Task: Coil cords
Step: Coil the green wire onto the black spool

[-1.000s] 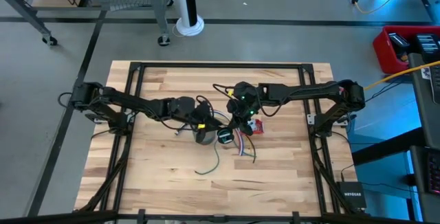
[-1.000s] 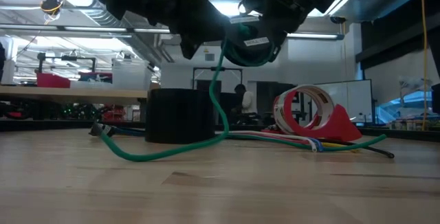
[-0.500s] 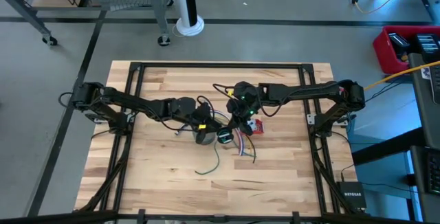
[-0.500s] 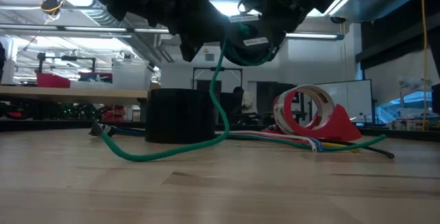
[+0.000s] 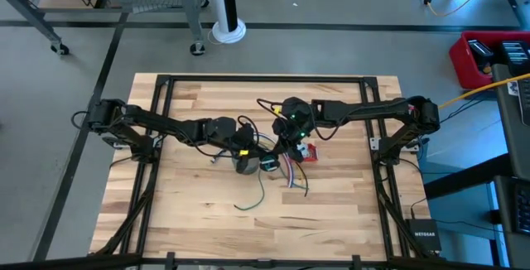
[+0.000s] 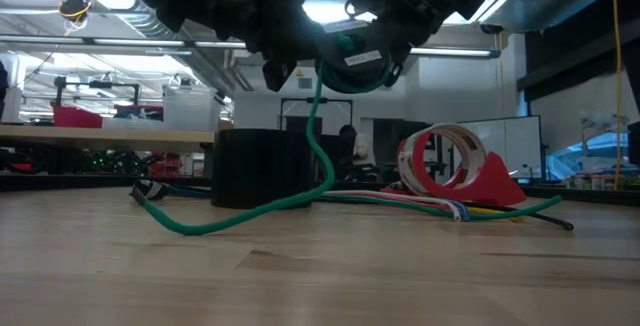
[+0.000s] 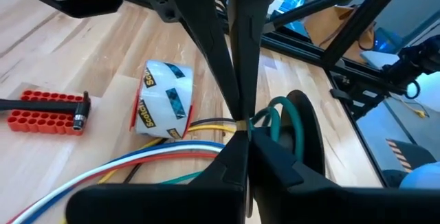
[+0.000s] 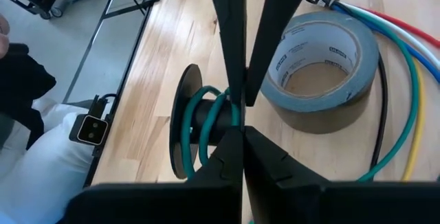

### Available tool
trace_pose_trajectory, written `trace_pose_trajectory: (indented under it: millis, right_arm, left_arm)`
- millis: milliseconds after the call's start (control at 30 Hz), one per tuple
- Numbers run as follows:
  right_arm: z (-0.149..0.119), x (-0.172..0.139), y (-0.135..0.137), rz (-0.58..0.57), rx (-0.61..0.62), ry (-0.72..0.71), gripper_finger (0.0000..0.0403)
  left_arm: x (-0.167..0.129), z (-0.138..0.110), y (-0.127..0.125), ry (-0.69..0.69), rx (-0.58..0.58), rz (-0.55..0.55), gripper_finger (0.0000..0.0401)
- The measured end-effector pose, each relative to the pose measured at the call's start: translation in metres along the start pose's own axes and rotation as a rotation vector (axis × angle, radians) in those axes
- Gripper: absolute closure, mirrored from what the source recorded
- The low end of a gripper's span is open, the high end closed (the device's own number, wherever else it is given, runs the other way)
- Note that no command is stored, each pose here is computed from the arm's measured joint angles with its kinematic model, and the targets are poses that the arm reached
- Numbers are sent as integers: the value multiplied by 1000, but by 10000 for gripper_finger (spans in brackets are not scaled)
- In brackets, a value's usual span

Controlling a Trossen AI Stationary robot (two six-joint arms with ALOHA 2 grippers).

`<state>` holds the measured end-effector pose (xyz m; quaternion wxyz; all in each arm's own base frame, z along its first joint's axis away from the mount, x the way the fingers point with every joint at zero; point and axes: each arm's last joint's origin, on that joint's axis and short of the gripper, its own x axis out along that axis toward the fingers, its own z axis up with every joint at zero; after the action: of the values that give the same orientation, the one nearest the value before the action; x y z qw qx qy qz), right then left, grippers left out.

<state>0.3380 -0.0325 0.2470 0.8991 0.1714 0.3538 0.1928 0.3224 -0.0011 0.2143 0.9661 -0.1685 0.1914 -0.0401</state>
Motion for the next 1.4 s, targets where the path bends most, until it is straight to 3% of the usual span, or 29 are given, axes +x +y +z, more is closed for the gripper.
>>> trace_pose_trajectory:
  millis: [500, 700, 1000, 1233, 1400]
  right_arm:
    - [26, -18, -1, -57, 76, -102, 358]
    - [34, -49, -1, -107, 125, -186, 359]
    - [41, -92, 17, -151, 86, -309, 359]
    - [25, -84, 11, -165, 126, -280, 359]
    - [9, -71, -1, -176, 162, -335, 359]
  left_arm:
    - [-6, 10, 3, -99, -25, 99, 401]
    - [-19, 22, 0, -181, -15, 193, 401]
    - [-42, 42, -4, -333, 40, 370, 401]
    - [-68, 58, -12, -419, 120, 426, 401]
    - [-92, 71, -20, -504, 155, 453, 401]
